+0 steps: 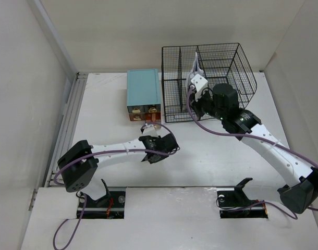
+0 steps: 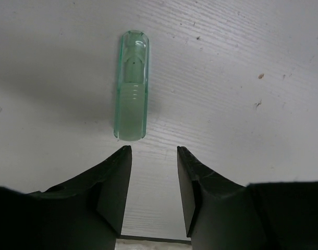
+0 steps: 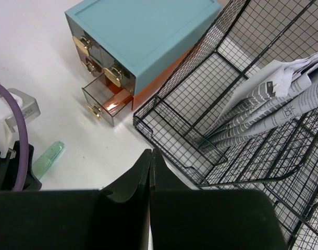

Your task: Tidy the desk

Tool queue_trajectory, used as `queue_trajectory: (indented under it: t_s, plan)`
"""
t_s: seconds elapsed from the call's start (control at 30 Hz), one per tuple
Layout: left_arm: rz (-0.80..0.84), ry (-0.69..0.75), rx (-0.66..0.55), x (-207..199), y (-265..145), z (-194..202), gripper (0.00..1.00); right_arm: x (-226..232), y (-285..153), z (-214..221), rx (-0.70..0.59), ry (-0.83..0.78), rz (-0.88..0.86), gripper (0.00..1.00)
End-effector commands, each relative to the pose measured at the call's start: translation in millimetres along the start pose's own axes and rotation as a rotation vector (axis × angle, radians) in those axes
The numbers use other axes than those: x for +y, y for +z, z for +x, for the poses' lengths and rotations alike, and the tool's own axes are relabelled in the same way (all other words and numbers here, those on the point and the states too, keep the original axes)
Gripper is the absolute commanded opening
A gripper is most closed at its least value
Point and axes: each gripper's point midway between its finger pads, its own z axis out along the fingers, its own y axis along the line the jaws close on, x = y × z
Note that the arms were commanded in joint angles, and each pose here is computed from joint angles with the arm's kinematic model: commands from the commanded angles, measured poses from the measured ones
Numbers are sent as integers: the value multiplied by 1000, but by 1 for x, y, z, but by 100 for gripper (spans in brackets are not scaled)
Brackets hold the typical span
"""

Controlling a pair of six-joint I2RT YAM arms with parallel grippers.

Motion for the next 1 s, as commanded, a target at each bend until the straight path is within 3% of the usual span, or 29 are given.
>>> queue_trajectory:
  t_s: [0.0, 0.4, 0.97]
  plan:
    - [-44, -24, -22, 14, -9, -6, 38, 1, -7, -21, -76, 14, -4, 0]
    - [-110, 2, -41, 33, -3, -5, 46, 0, -9, -25, -94, 12, 0, 0]
    - [-126, 54, -49, 32, 22, -2, 46, 2, -15, -31, -114, 18, -6, 0]
